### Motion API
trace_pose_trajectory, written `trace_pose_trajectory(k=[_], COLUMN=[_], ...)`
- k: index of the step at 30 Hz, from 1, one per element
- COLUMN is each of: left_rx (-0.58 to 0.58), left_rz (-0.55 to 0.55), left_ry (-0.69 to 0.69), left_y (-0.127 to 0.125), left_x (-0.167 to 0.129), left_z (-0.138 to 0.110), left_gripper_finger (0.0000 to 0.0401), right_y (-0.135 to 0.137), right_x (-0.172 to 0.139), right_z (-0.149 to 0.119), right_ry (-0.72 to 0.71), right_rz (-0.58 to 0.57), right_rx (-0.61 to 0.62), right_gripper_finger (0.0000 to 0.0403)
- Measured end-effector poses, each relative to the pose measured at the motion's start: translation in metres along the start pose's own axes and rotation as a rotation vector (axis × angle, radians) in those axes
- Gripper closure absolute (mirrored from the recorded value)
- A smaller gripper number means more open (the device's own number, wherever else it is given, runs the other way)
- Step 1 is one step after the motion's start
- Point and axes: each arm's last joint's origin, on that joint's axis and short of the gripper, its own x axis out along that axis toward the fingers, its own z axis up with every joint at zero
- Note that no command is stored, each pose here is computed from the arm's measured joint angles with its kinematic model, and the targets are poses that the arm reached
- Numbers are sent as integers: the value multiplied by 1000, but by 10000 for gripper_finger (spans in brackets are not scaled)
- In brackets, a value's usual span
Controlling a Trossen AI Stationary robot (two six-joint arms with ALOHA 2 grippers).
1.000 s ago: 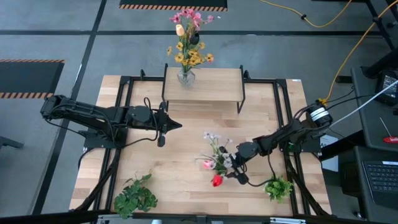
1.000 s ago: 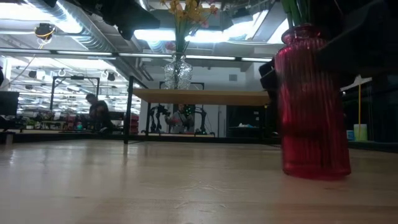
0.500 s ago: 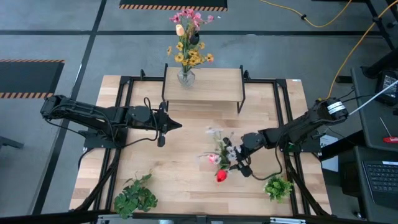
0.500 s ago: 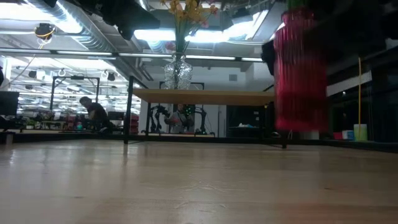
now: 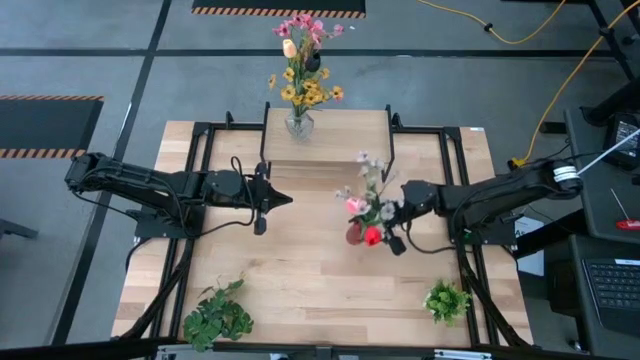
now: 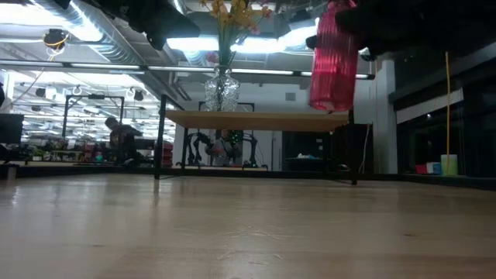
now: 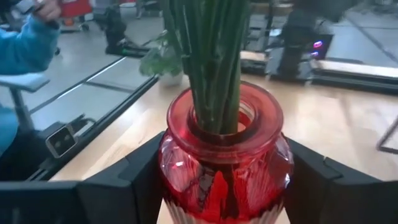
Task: Pick and place flowers into a vace then onto a shelf
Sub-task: Put the red vase with flowers on the shelf
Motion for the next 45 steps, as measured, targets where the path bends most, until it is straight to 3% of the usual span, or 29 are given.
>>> trace_pose_trajectory(k=[5, 15, 20, 30, 41, 45], left_rx=[0, -1, -1, -1, 47, 85], left_rz=[0, 0, 0, 0, 21, 66], left_ry=[0, -4, -4, -4, -6, -7], left_y=[0, 0, 0, 0, 1, 2], left_x=[0, 0, 0, 0, 0, 0], left_z=[0, 0, 0, 0, 1, 1], left_gripper_finger=[393, 399, 393, 399, 396, 399], right_y=[-10, -49, -74, -115, -150, -168], right_x=[-6, -18, -34, -64, -87, -82], right_z=[18, 79, 88, 90, 83, 81], right_ry=[9, 67, 104, 73, 44, 67], right_rz=[-43, -302, -496, -682, -734, -674], right_rx=[12, 11, 57, 152, 176, 179], right_gripper_finger=[164, 164, 164, 164, 164, 164])
